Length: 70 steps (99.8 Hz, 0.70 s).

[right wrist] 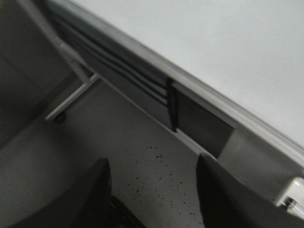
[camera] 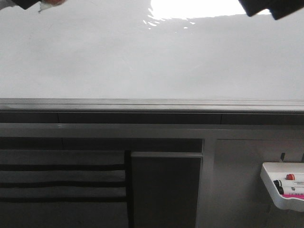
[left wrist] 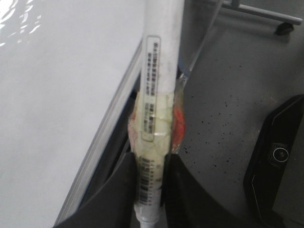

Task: Write number 3 on whiteboard

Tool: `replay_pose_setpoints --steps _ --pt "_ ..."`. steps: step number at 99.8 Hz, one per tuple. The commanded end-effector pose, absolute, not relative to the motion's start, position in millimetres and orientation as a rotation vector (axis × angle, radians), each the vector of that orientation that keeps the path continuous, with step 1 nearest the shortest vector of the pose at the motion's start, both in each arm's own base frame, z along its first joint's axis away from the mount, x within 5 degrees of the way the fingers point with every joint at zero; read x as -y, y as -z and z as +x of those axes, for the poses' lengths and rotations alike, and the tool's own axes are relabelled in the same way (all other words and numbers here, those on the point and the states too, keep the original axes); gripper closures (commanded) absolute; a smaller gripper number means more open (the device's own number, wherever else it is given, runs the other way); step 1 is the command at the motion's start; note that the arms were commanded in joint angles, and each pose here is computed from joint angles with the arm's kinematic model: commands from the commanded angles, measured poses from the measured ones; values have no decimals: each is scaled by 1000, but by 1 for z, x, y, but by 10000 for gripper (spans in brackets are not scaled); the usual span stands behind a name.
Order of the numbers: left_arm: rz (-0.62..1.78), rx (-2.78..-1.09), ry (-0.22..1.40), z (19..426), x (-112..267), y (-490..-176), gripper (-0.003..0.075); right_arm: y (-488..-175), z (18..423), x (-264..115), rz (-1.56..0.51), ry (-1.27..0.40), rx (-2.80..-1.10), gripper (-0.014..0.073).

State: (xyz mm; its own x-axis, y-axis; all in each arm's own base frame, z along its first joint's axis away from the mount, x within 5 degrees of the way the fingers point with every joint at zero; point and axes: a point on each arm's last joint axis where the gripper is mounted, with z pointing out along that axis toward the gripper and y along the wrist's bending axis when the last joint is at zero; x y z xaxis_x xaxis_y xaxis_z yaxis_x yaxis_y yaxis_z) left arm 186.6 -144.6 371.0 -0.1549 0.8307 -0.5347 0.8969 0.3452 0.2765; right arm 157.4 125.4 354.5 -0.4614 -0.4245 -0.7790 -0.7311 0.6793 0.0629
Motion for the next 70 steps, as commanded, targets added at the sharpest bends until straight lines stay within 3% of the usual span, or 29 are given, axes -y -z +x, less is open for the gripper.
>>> replay_pose_setpoints --steps 1,14,32,49,70 --pt "1539 -1848 164 175 154 -389 661 -377 155 -140 -1061 -564 -1991 250" --pt "1625 -1771 172 166 164 -389 661 -383 158 -157 -1247 -575 -1919 250" --pt "1667 -1734 190 158 171 -389 661 -389 158 -182 -1451 -507 -1688 250" --pt "1682 -1718 192 157 172 -389 661 -391 160 -202 -1462 -456 -1532 250" --pt "1701 -1698 181 157 172 -389 661 -390 162 -207 -1436 -477 -1527 250"
